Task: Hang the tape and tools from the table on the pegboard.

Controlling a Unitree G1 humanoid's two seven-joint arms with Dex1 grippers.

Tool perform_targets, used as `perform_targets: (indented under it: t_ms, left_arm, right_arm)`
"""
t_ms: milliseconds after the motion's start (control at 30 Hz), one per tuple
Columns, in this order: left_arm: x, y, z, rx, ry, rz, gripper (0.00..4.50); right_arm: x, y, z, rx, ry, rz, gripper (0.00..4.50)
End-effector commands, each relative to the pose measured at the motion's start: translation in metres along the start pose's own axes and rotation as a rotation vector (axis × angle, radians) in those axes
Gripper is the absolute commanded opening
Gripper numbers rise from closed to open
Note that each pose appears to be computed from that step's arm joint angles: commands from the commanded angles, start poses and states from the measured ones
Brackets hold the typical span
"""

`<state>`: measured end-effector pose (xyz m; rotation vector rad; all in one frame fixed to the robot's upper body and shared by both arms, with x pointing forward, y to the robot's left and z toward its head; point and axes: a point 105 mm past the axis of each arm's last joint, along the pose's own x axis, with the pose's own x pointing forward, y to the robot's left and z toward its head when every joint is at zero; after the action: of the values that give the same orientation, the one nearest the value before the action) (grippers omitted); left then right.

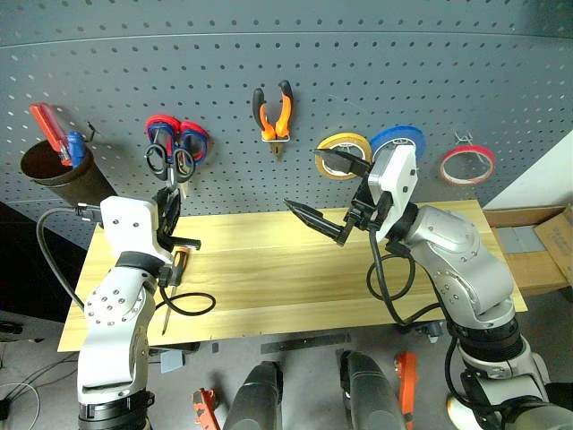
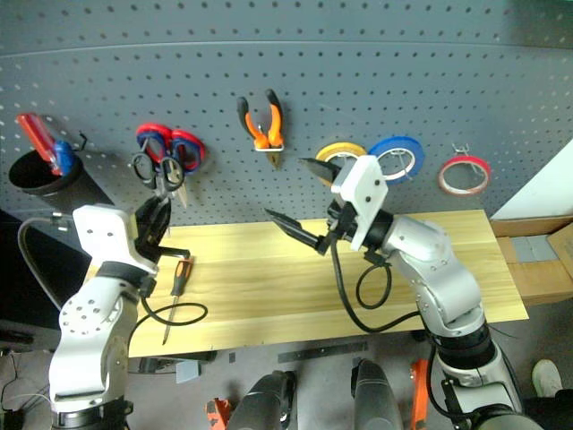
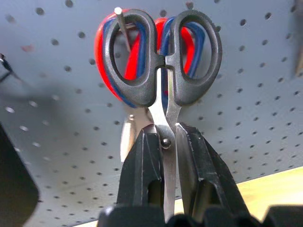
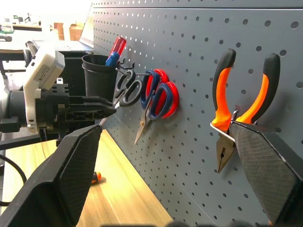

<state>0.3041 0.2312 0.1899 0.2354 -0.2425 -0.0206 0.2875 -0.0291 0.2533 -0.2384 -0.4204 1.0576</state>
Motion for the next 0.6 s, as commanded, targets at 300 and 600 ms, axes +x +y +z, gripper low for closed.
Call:
perform_targets:
  t_ms: [300, 600]
  left_arm:
    - [-0.032, 0.034, -0.079, -0.066, 0.340, 0.069, 3.77]
    - [-0.030, 0.074, -0.125, -0.083, 0.635, 0.111, 3.77]
  right_arm:
    - [-0.004, 0.017, -0.015, 0.065, 0.104, 0.052, 4.50]
    - [0.006, 0.034, -0.057, 0.273, 0.342, -0.007, 4.50]
